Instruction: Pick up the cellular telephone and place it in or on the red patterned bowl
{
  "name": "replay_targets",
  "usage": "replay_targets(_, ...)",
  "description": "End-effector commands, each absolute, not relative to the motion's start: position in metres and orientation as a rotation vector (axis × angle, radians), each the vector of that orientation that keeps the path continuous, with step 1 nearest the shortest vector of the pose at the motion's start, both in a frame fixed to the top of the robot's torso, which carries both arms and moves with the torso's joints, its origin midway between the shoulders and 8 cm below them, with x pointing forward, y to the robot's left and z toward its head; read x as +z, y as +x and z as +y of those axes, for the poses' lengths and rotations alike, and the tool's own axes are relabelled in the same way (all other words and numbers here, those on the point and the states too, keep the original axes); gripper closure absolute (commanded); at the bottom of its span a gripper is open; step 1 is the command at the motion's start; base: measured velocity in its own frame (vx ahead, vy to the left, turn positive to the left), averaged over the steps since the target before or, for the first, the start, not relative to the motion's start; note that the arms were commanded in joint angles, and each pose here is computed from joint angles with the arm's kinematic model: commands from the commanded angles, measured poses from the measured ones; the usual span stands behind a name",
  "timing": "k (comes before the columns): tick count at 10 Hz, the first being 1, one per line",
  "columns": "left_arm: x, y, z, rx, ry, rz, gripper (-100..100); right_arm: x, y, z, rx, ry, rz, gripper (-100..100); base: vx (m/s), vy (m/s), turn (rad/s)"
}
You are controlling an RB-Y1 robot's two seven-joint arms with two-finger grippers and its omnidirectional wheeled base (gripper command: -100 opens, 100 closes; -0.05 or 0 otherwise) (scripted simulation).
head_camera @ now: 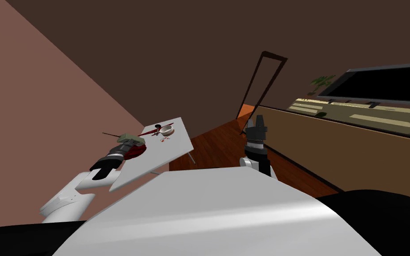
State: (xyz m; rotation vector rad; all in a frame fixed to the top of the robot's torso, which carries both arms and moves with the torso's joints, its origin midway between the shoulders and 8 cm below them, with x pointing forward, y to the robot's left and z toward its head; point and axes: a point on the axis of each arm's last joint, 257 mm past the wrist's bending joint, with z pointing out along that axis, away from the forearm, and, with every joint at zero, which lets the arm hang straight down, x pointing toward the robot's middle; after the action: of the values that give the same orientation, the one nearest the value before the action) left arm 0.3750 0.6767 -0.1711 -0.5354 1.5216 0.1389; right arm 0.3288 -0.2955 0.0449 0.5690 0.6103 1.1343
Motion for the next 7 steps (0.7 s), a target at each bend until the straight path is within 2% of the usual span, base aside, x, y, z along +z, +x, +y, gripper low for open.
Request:
replay_targets(1,-0.161,0.377,0.689,0.15,-0.561,1.502,100,0.045,0.329,-0.295,1.134,0.569,0.61,0,-0.103,0.196,-0.126)
replay_targets(3,-0.144,0.379,0.702,0.162,-0.582,1.476,100,0.045,0.329,-0.295,1.134,0.569,0.61,0,-0.093,0.199,-0.152)
replay_targets(4,-0.15,0.378,0.697,0.159,-0.575,1.486,100,0.045,0.329,-0.295,1.134,0.569,0.61,0,-0.03,0.096,-0.046)
replay_targets(5,-0.148,0.379,0.699,0.162,-0.576,1.483,-100,0.045,0.329,-0.295,1.134,0.569,0.61,0,-0.006,0.02,0.004)
replay_targets(7,-0.148,0.378,0.699,0.162,-0.576,1.483,-100,0.045,0.329,-0.295,1.134,0.569,0.61,0,-0.002,0.004,0.0)
